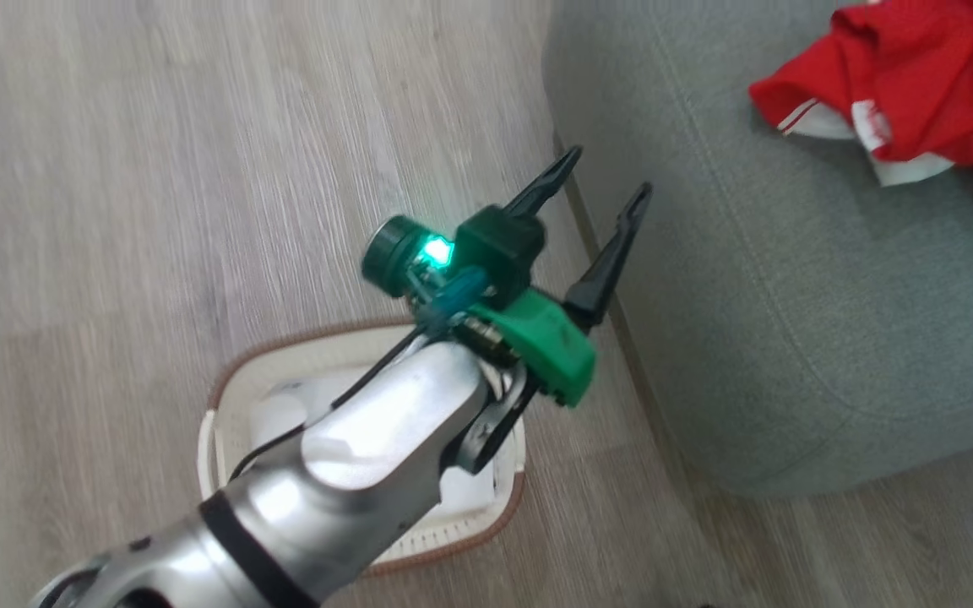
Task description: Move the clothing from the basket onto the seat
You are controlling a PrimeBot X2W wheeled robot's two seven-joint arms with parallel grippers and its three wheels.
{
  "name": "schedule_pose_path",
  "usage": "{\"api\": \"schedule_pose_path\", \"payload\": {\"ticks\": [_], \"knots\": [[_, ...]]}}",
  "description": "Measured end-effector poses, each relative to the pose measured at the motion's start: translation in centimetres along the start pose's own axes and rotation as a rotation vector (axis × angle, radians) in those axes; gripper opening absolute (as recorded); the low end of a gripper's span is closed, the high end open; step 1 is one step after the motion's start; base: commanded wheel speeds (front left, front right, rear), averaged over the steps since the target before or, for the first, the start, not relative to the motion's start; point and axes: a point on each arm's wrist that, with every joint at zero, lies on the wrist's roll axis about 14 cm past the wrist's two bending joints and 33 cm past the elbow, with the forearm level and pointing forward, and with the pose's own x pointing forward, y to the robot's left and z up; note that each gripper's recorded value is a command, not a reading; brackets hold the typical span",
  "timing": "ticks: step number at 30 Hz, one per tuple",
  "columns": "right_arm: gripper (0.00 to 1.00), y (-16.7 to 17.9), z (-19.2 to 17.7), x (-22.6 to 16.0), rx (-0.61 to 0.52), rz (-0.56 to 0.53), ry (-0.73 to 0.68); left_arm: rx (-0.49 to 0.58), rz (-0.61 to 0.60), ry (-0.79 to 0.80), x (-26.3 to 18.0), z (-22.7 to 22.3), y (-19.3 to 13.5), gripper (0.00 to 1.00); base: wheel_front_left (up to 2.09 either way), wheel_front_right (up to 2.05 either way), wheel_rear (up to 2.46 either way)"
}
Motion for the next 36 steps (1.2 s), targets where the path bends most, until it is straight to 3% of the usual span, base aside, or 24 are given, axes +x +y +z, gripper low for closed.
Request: {"api": "schedule_pose_path", "payload": {"ticks": [11,19,28,36], "knots": [[1.00,3.9,7.0,-4.4,-0.123,0.148,-0.335,0.035,0.111,-0.071,-4.1,3.6,1.4,1.00,0.00,0.00,0.00],[1.00,7.0,9.2,-6.2,-0.128,0.252,-0.481,0.058,0.274,-0.121,-8.4,5.7,4.7,1.00,0.00,0.00,0.00],[1.00,8.2,11.3,-6.9,-0.059,0.273,-0.601,0.105,0.455,-0.142,-13.6,6.4,8.1,1.00,0.00,0.00,0.00],[1.00,12.3,6.5,-6.8,0.034,0.342,-0.607,0.122,0.597,-0.144,-18.0,6.4,10.1,1.00,0.00,0.00,0.00]]}}
